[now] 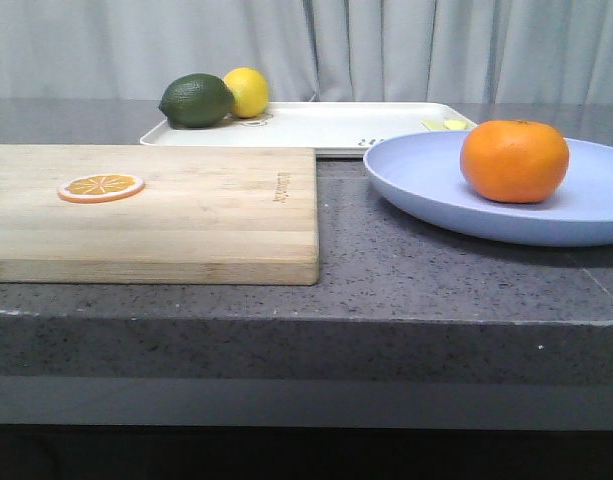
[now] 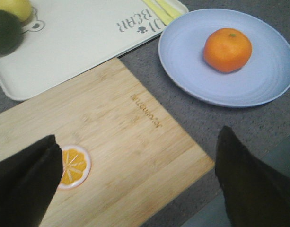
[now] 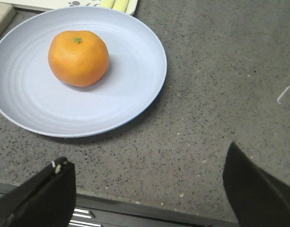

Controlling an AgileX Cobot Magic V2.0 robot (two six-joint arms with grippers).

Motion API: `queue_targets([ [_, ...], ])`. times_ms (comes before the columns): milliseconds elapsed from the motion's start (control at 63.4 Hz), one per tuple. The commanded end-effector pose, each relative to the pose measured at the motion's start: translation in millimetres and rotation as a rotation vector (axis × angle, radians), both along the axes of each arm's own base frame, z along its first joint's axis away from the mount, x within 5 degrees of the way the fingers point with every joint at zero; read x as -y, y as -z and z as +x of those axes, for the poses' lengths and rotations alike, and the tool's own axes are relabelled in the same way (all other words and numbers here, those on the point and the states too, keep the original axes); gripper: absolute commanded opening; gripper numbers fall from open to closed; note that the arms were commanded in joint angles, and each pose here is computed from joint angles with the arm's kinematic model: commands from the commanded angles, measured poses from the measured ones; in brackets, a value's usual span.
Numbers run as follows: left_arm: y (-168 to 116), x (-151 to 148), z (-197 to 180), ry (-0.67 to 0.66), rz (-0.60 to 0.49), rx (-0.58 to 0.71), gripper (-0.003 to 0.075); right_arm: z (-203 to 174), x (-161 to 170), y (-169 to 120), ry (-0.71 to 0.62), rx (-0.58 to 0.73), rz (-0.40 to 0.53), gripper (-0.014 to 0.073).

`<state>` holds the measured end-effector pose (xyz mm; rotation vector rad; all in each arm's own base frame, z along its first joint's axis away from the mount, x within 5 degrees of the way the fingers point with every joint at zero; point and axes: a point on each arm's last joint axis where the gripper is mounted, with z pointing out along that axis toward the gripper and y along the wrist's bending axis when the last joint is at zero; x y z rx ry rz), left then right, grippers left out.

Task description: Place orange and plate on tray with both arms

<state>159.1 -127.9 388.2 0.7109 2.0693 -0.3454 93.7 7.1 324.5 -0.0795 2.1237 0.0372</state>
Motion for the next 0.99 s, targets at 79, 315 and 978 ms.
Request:
queue_targets([
  [79,2,-31,-29,-0.031,-0.067,0.106,0.0641,1,0,-10,0.036,0.026,0.051,0.0637],
  [315,18,-52,-55,-0.031,-0.086,0.129,0.0641,-1,4,-6,0.158,-0.035,0.175,0.0637],
  [978,20,-52,-55,-0.025,-0.1,0.154,0.0641,104,-1,-47,0.152,-0.357,0.029,0.0637],
])
